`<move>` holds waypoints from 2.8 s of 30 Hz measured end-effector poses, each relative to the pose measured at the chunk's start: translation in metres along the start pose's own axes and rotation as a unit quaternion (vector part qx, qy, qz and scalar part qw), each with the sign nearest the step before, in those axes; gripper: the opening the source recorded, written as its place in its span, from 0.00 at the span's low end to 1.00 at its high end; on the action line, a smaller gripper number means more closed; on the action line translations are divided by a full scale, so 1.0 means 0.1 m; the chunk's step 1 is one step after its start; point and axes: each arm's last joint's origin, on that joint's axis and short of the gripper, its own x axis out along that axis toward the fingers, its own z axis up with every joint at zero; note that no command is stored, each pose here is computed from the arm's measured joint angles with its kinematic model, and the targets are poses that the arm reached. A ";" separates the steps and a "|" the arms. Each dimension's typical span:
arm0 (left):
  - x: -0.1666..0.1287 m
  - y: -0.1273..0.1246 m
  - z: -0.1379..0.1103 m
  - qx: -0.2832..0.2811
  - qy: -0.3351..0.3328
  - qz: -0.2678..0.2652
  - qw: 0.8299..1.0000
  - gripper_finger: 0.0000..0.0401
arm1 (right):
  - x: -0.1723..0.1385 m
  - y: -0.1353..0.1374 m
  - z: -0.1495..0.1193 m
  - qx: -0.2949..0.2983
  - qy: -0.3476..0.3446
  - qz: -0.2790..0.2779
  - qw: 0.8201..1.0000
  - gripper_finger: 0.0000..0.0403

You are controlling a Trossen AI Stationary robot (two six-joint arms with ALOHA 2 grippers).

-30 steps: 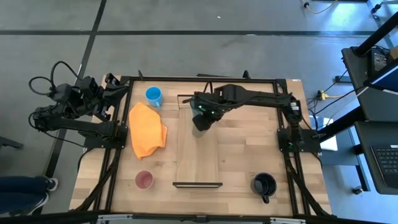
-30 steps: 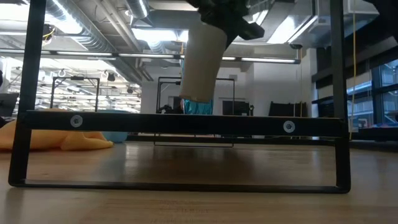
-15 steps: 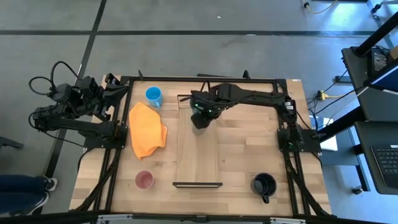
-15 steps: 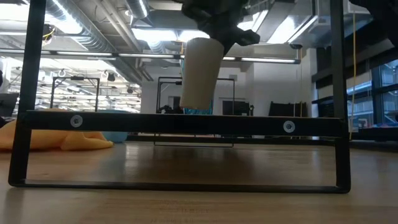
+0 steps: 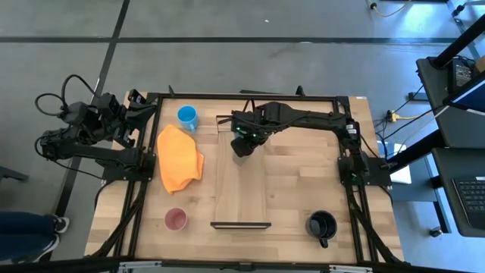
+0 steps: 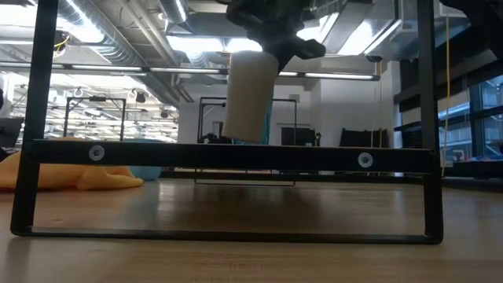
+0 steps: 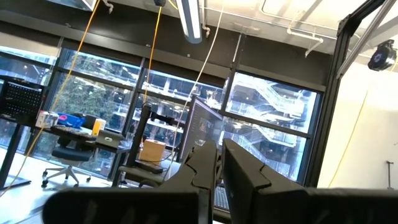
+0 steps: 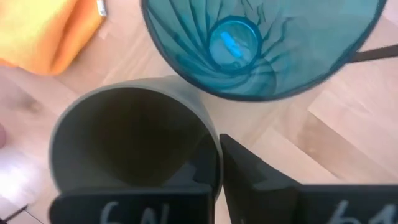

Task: Stack small to large cups/mugs on shelf
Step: Put the gray cup on the shelf

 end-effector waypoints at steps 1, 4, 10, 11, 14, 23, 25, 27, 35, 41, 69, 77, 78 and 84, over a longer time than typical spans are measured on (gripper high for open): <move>0.00 0.00 0.00 0.000 0.000 0.000 1.000 0.06 | 0.00 0.00 0.00 0.003 -0.003 -0.001 1.000 0.04; 0.00 0.00 0.00 0.000 0.000 0.000 1.000 0.06 | 0.01 0.00 0.01 0.006 -0.007 -0.006 1.000 0.04; 0.00 0.00 0.00 0.000 0.000 0.000 1.000 0.06 | 0.01 0.00 0.00 0.008 -0.008 -0.010 1.000 0.04; 0.00 0.00 0.00 0.000 0.000 0.000 1.000 0.06 | 0.01 -0.01 0.00 0.008 -0.007 -0.011 1.000 0.04; 0.00 0.00 0.00 0.000 0.000 0.000 1.000 0.06 | 0.01 -0.01 0.01 0.009 -0.008 -0.011 1.000 0.05; 0.00 0.00 0.00 0.000 0.000 0.000 1.000 0.06 | 0.01 -0.03 0.03 0.013 -0.011 -0.016 1.000 0.05; 0.00 0.00 0.00 0.000 0.000 0.000 1.000 0.06 | 0.01 -0.03 0.03 0.013 -0.011 -0.016 1.000 0.05; 0.00 0.00 0.00 0.000 0.000 0.000 1.000 0.06 | 0.01 -0.03 0.03 0.014 -0.011 -0.016 1.000 0.05; 0.00 0.00 0.00 0.000 0.000 0.000 1.000 0.06 | 0.01 -0.03 0.03 0.015 -0.011 -0.016 1.000 0.05; 0.00 0.00 0.00 0.000 0.000 0.000 1.000 0.06 | 0.01 -0.03 0.03 0.015 -0.011 -0.016 1.000 0.05; 0.00 0.00 0.00 0.000 0.000 0.000 1.000 0.06 | 0.00 0.05 -0.07 0.025 -0.014 -0.016 0.999 0.05; 0.00 0.00 0.00 0.000 0.000 0.000 1.000 0.06 | 0.00 0.10 -0.13 0.015 -0.024 -0.024 0.999 0.05; 0.00 0.00 0.00 0.000 0.000 0.000 1.000 0.06 | 0.00 0.08 -0.10 0.017 -0.026 -0.025 0.999 0.05; 0.00 0.00 0.00 0.000 0.000 0.000 1.000 0.06 | 0.00 0.05 -0.07 0.013 -0.024 -0.028 0.999 0.05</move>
